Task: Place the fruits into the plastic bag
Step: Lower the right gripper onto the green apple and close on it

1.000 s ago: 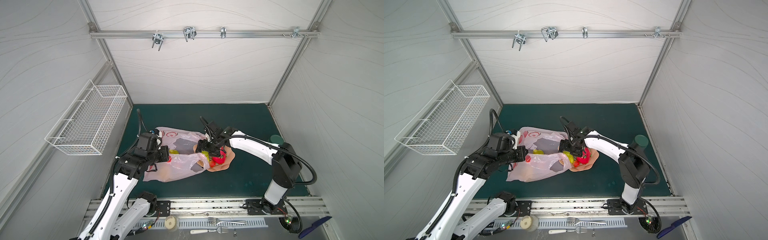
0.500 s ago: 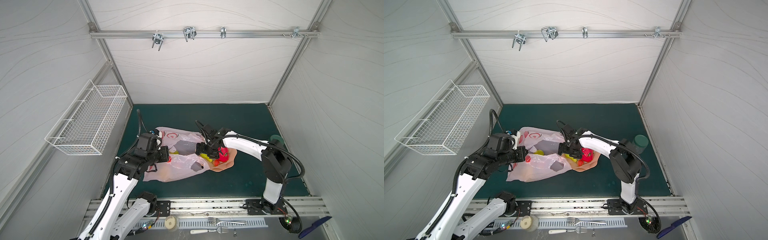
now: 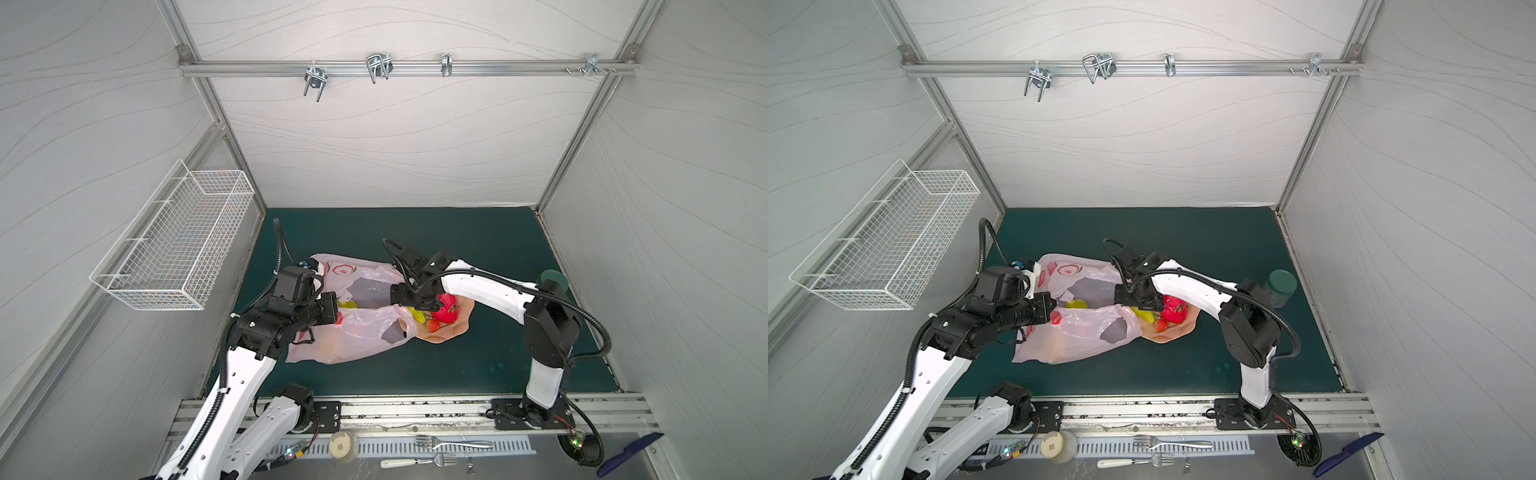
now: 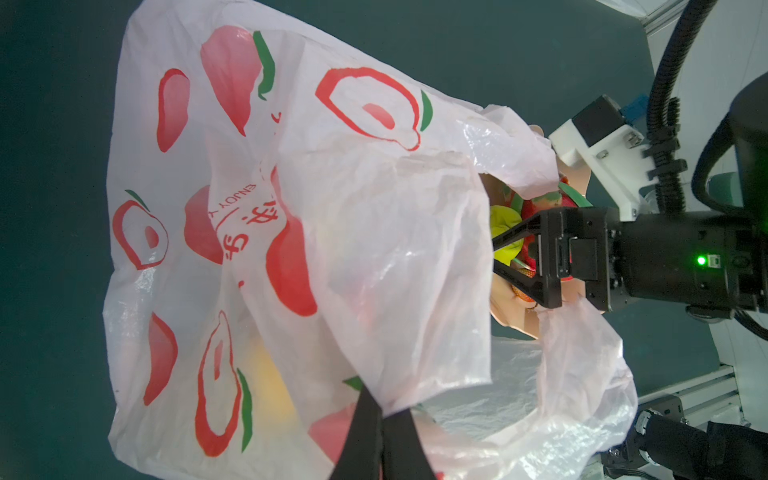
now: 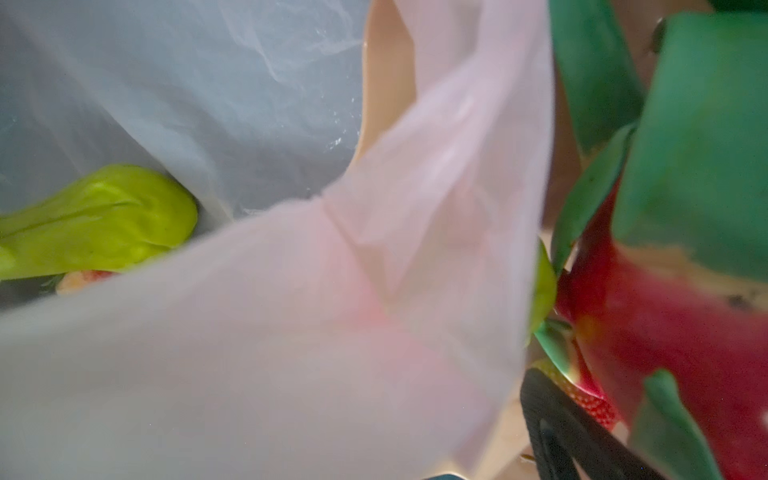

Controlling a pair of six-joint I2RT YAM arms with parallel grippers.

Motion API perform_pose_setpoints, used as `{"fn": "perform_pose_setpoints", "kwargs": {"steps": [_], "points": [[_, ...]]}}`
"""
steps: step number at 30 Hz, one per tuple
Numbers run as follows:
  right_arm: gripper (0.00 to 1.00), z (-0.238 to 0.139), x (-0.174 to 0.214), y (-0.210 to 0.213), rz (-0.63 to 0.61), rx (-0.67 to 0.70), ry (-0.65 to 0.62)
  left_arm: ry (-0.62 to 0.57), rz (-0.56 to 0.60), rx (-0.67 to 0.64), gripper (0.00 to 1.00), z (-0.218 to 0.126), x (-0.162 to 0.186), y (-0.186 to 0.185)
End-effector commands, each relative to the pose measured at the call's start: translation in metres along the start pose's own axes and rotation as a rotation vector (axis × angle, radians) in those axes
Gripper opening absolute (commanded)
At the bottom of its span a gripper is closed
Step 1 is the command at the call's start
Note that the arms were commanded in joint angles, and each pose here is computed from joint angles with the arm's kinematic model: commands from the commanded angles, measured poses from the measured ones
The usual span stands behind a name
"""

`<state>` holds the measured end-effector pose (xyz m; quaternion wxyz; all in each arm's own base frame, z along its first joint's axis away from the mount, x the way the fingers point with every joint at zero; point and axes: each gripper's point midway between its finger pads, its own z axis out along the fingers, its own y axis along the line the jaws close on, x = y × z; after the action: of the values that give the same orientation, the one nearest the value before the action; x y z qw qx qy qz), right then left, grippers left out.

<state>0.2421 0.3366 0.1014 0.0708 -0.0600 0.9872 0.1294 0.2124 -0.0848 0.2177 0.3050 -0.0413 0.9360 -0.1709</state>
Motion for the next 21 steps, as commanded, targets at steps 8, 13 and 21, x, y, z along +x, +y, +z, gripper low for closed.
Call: {"fn": "perform_pose_setpoints", "kwargs": {"steps": [8,13,21], "points": [[0.95,0.011,-0.002,-0.019,-0.075,0.167,-0.014,-0.014,0.011,0.011,0.0,-0.004,-0.005,-0.004],[0.94,0.022,-0.003,-0.026,-0.084,0.208,-0.01,-0.012,0.014,0.012,0.0,-0.004,-0.005,-0.004],[0.9,0.036,-0.007,-0.036,-0.073,0.242,0.0,-0.013,0.019,0.012,0.0,-0.004,-0.007,-0.005]]}}
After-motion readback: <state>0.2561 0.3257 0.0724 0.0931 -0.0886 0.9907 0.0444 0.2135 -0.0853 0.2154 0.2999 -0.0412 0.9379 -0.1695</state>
